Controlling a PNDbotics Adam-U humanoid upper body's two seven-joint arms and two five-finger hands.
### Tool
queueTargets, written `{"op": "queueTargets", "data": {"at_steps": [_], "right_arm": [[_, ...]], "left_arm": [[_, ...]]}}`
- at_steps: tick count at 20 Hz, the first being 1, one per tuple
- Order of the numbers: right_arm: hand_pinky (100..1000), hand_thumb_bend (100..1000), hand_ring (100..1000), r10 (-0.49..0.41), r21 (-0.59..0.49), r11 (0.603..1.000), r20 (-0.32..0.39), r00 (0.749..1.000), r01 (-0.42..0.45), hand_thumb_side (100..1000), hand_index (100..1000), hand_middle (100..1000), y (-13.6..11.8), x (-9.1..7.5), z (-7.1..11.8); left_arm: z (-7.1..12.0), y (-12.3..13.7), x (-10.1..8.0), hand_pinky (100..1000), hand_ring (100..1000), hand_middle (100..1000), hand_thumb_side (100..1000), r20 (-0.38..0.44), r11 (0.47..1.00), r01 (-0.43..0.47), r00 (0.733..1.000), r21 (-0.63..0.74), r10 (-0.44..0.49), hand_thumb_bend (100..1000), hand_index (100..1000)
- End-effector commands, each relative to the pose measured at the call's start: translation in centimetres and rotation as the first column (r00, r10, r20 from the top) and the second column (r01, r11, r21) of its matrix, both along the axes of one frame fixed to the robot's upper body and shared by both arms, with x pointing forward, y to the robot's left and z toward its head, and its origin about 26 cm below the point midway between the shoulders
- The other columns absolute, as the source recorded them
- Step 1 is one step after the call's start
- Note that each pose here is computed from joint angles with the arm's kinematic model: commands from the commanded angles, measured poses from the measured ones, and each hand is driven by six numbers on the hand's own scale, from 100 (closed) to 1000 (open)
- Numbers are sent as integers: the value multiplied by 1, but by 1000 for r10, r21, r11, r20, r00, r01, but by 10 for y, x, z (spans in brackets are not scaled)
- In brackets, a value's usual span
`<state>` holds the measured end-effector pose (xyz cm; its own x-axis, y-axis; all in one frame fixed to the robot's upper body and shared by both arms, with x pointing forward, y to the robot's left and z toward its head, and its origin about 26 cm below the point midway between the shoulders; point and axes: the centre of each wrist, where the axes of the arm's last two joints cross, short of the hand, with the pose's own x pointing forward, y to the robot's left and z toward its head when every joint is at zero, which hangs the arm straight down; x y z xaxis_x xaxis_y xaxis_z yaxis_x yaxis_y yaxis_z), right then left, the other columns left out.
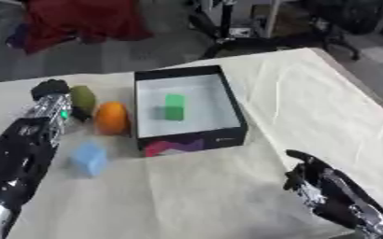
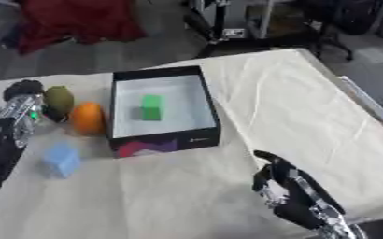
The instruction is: Pick up objects on the table and place them in the box.
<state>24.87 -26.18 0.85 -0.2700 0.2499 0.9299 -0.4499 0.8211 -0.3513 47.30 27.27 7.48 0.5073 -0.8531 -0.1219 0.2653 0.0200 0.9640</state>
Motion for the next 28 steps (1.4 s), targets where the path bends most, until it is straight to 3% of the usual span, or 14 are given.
{"op": "queueTargets", "data": {"at_steps": [1, 6, 7, 11, 15, 17, 20, 24, 28], "right_arm": [[839, 100, 558, 9, 0, 1000, 24, 1000, -9, 470, 925, 483, -1, 3, 7], [839, 100, 558, 8, -1, 1000, 25, 1000, -8, 470, 925, 483, -1, 3, 7], [839, 100, 558, 8, -1, 1000, 24, 1000, -8, 470, 925, 483, -1, 3, 7], [839, 100, 557, 3, -1, 1000, 22, 1000, -3, 470, 925, 483, -2, 3, 7], [839, 100, 557, 2, -3, 1000, 20, 1000, -2, 470, 925, 483, -2, 2, 6], [839, 100, 557, 2, -6, 1000, 18, 1000, -2, 470, 925, 483, -3, 2, 6], [839, 100, 557, 2, -9, 1000, 18, 1000, -2, 470, 925, 483, -3, 2, 6], [839, 100, 557, 7, -11, 1000, 19, 1000, -7, 470, 925, 483, -3, 2, 6], [839, 100, 557, 13, -12, 1000, 22, 1000, -12, 470, 925, 483, -3, 3, 7]], "left_arm": [[5, 1, 2, 590, 506, 546, 237, 60, 999, -13, 998, 38, 11, 408, 715], [-6, 1, 0, 585, 500, 539, 233, 107, 997, -18, 994, 70, 10, 402, 710], [-7, 2, 0, 434, 360, 364, 166, 115, 997, -18, 993, 72, 10, 280, 505], [42, 5, 12, 424, 356, 358, 156, 293, 983, -14, 955, 183, -41, 308, 481], [97, 4, 17, 423, 350, 356, 152, 463, 970, 35, 874, 241, -147, 318, 479], [122, -2, 17, 426, 350, 356, 153, 533, 959, 80, 817, 272, -219, 318, 481], [145, -20, 12, 435, 353, 360, 162, 587, 937, 178, 740, 300, -329, 310, 487], [152, -60, 0, 461, 380, 376, 187, 561, 875, 373, 672, 307, -484, 293, 497], [143, -101, -18, 492, 406, 395, 202, 489, 763, 575, 595, 294, -637, 278, 515]]}}
